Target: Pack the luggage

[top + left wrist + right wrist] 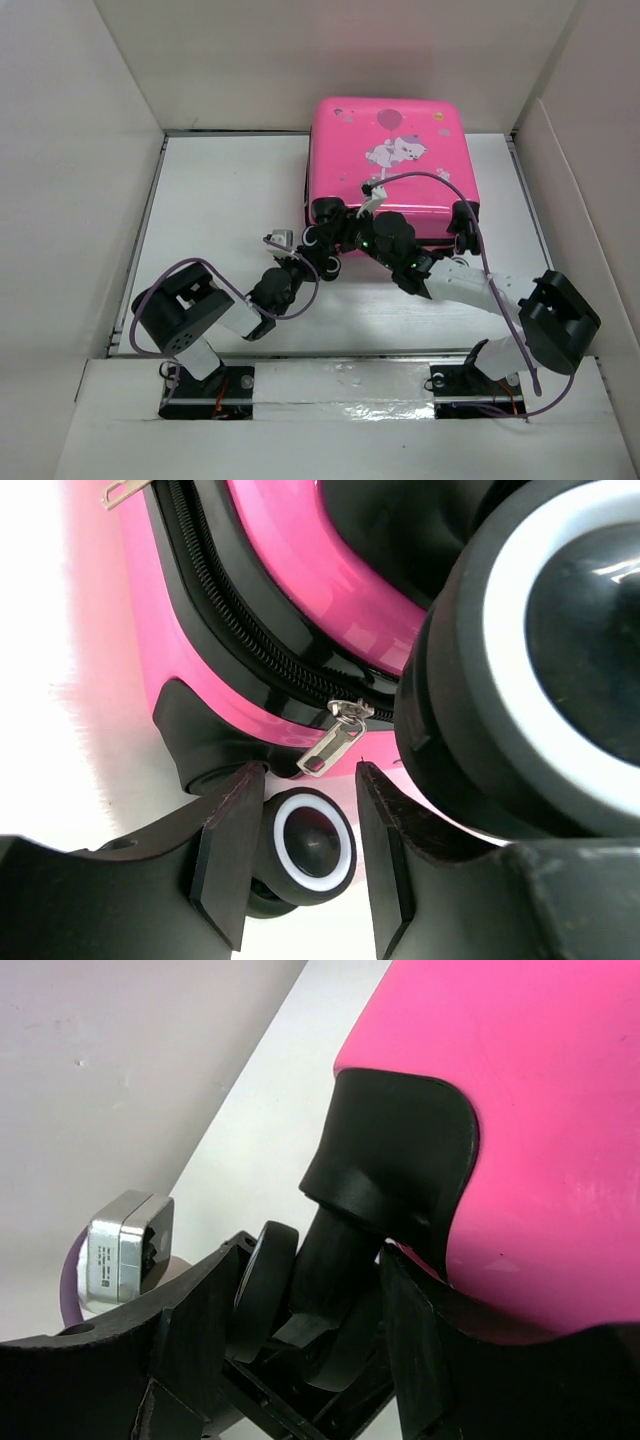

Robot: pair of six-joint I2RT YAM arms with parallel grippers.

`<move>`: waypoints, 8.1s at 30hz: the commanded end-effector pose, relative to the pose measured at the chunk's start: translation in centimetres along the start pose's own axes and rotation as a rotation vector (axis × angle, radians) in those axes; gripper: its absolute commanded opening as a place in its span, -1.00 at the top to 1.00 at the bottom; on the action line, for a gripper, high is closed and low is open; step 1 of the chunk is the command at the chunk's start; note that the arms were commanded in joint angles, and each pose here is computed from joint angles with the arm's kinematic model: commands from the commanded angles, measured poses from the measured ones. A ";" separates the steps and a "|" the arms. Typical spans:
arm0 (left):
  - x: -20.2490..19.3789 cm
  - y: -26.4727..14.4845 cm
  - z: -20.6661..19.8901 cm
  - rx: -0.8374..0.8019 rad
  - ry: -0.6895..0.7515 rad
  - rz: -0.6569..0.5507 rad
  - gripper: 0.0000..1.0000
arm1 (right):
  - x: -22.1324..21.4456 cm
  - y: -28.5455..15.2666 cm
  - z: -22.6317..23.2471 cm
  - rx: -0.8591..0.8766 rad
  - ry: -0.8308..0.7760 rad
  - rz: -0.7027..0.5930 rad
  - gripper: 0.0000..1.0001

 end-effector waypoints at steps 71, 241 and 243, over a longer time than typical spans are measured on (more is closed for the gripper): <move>14.1 -2.8 -7.1 -0.168 -0.020 -0.723 0.27 | 0.9 -5.0 11.5 0.970 0.660 -0.061 1.00; 3.6 -3.0 -3.3 0.084 0.006 -0.273 0.39 | 3.6 -2.5 6.3 0.535 -0.566 0.057 0.41; 3.5 -2.9 -3.3 0.081 0.017 -0.268 0.41 | 3.5 -2.5 6.3 0.534 -0.563 0.059 0.41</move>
Point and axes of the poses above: each gripper's point midway between its finger pads, its own y axis out along the fingers, its own z axis along the line the jaws close on, x = y × z, the point moved 7 cm from there along -y, back along the fingers, and after that the axes turned 3 degrees about -y, right-handed, at the moved point
